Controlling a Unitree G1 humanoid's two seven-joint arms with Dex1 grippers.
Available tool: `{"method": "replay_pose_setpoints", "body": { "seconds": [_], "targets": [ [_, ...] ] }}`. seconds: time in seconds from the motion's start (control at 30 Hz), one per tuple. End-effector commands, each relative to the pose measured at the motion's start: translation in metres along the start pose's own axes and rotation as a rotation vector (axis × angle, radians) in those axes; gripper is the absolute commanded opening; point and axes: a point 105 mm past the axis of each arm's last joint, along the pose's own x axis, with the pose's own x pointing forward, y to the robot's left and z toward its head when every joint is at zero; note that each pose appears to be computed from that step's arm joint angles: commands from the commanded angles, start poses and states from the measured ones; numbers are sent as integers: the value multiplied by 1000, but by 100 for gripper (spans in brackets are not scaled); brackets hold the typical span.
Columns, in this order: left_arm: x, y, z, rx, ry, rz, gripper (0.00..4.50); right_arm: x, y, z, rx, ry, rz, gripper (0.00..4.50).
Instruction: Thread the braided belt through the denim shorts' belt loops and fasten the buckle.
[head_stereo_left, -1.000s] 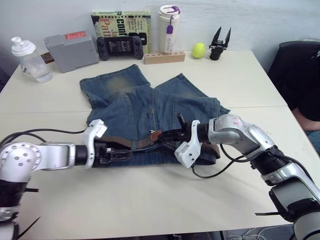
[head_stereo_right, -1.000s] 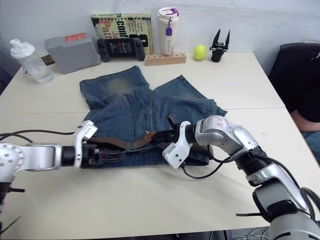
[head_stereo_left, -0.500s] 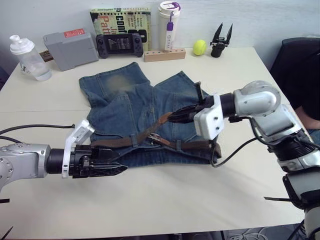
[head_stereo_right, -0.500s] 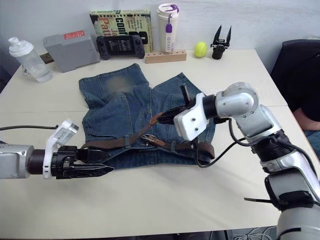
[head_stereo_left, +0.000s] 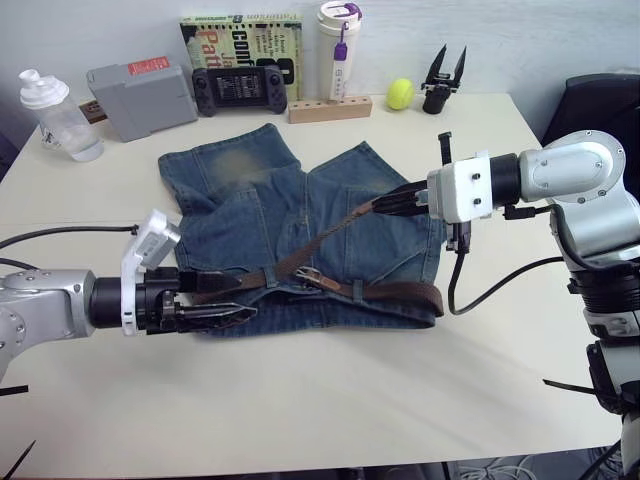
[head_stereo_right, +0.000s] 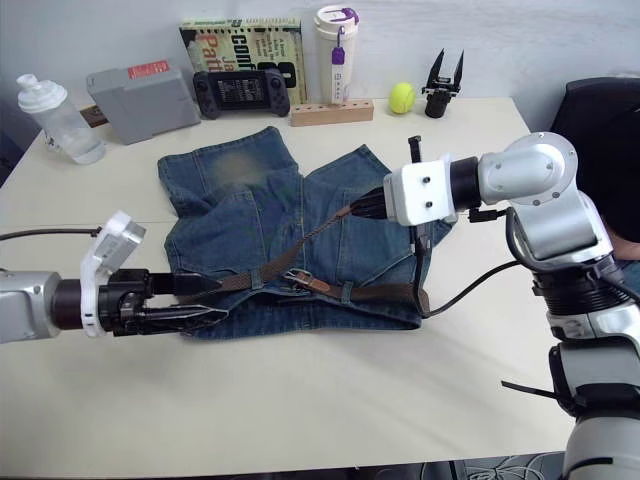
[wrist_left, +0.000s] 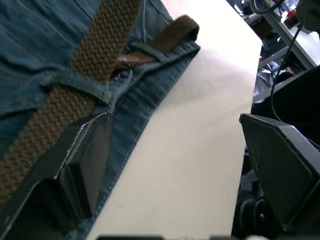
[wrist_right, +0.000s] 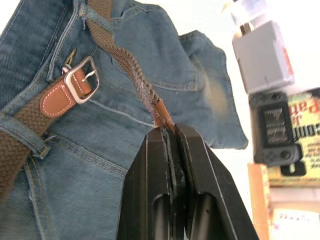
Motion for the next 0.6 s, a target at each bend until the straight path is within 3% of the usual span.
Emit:
{"method": "replay_pose_setpoints", "body": {
  "seconds": [0.03, 0.2, 0.33, 0.5, 0.6],
  "targets": [
    [0, 9, 22, 102, -94, 77, 442, -2, -8, 10, 45, -19, -49, 0],
    [-1, 5, 60, 184, -282, 48, 442, 11, -8, 13, 157, -39, -63, 0],
    [21, 10, 61, 197, -274, 63, 442, 16, -11, 13, 207, -38, -87, 0],
    [58, 18, 36, 407, -109, 180, 442, 15, -15, 10, 255, -22, -116, 0],
    [69, 28, 41, 494, -132, 274, 442, 15, -16, 12, 273, -21, -121, 0]
  ]
}}
